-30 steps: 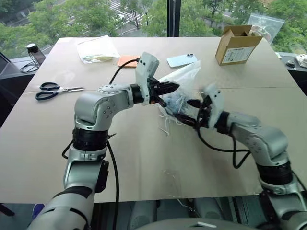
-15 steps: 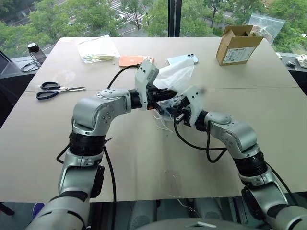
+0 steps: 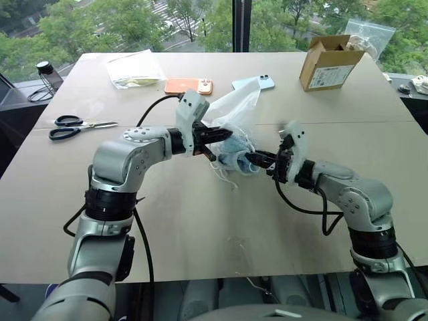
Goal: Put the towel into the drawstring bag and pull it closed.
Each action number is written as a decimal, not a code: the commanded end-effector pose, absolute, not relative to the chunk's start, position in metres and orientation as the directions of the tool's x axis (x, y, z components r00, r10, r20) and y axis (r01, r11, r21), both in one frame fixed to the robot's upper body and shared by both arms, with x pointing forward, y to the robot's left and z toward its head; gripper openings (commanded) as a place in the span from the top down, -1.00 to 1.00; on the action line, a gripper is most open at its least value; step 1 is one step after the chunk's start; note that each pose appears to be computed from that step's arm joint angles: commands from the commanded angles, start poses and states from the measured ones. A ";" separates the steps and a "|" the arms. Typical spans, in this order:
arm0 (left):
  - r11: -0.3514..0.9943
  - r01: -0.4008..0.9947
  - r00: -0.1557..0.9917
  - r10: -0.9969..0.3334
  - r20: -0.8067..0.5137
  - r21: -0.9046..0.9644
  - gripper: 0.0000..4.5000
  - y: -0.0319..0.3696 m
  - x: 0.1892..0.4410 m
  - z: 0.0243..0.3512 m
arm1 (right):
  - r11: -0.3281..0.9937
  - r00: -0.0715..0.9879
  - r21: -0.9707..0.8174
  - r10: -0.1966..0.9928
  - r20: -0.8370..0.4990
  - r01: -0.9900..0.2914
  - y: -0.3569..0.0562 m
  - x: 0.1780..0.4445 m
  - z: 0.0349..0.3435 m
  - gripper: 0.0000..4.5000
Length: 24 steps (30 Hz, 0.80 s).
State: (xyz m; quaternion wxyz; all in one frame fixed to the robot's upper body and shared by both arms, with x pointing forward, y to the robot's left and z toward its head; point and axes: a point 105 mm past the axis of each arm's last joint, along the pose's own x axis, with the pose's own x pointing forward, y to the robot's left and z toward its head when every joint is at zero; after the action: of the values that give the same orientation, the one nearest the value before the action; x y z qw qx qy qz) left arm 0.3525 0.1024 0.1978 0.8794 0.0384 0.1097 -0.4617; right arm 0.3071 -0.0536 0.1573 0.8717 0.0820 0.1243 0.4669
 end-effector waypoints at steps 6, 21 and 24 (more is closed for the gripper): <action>0.458 0.886 0.464 -0.867 -0.181 0.075 1.00 0.093 0.346 0.205 | 0.617 0.598 0.193 0.787 -0.153 -0.763 -0.056 0.318 0.164 0.97; 0.450 0.890 0.431 -0.882 -0.189 -0.071 1.00 0.084 0.333 0.194 | 0.638 0.705 0.365 0.705 0.078 -0.678 0.013 0.372 0.170 0.97; 0.460 0.884 0.441 -0.879 -0.180 -0.083 1.00 0.084 0.334 0.195 | 0.645 0.719 0.386 0.691 0.073 -0.659 0.020 0.382 0.163 0.97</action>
State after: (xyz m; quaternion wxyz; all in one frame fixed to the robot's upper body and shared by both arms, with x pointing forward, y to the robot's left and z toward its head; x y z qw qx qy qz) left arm 0.3383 0.0895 0.1820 0.8527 0.0102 0.1227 -0.5076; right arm 0.3779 0.0148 0.1484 0.9070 0.1862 0.0722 0.3708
